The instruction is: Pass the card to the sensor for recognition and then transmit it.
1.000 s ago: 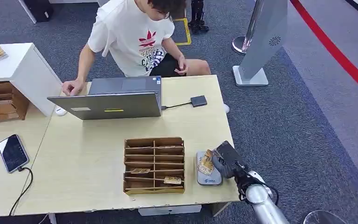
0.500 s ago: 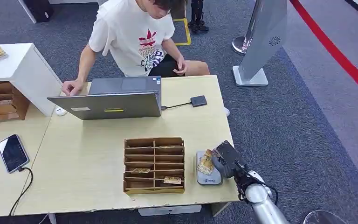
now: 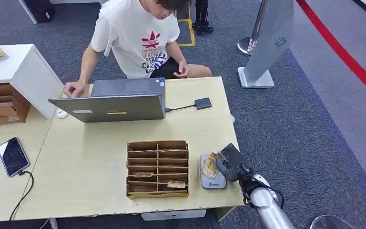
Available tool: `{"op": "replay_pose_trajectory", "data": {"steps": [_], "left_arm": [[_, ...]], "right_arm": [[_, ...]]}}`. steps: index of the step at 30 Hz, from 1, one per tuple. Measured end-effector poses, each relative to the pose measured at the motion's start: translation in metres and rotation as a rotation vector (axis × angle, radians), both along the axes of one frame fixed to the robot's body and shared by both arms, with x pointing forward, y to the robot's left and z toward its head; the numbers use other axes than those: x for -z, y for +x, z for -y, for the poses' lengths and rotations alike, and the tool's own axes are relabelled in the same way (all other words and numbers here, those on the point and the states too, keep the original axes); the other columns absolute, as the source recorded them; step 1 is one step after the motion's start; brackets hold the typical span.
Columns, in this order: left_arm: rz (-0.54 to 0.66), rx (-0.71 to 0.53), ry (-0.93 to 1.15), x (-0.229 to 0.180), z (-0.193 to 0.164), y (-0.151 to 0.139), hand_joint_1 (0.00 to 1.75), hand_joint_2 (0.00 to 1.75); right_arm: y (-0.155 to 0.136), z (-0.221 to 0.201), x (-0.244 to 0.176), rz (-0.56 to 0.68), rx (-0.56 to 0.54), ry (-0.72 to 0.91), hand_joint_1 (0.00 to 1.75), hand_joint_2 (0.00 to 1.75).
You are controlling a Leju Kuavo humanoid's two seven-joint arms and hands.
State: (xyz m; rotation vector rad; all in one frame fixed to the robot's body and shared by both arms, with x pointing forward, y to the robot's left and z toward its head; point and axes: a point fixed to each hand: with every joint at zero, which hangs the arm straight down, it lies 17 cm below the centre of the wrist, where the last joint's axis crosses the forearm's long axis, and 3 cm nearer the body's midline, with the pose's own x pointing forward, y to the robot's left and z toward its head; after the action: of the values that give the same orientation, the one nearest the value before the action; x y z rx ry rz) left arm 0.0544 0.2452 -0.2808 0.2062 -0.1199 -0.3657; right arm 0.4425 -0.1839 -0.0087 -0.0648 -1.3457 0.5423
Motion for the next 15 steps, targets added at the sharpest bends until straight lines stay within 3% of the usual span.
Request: {"op": "replay_pose_trajectory", "data": {"steps": [15], "left_arm": [[0.000,0.000,0.000,0.0000,0.0000,0.0000,0.00,0.00]], "right_arm": [[0.0006,-0.0022,0.0001,-0.001,-0.002,0.003,1.75,1.75]]}}
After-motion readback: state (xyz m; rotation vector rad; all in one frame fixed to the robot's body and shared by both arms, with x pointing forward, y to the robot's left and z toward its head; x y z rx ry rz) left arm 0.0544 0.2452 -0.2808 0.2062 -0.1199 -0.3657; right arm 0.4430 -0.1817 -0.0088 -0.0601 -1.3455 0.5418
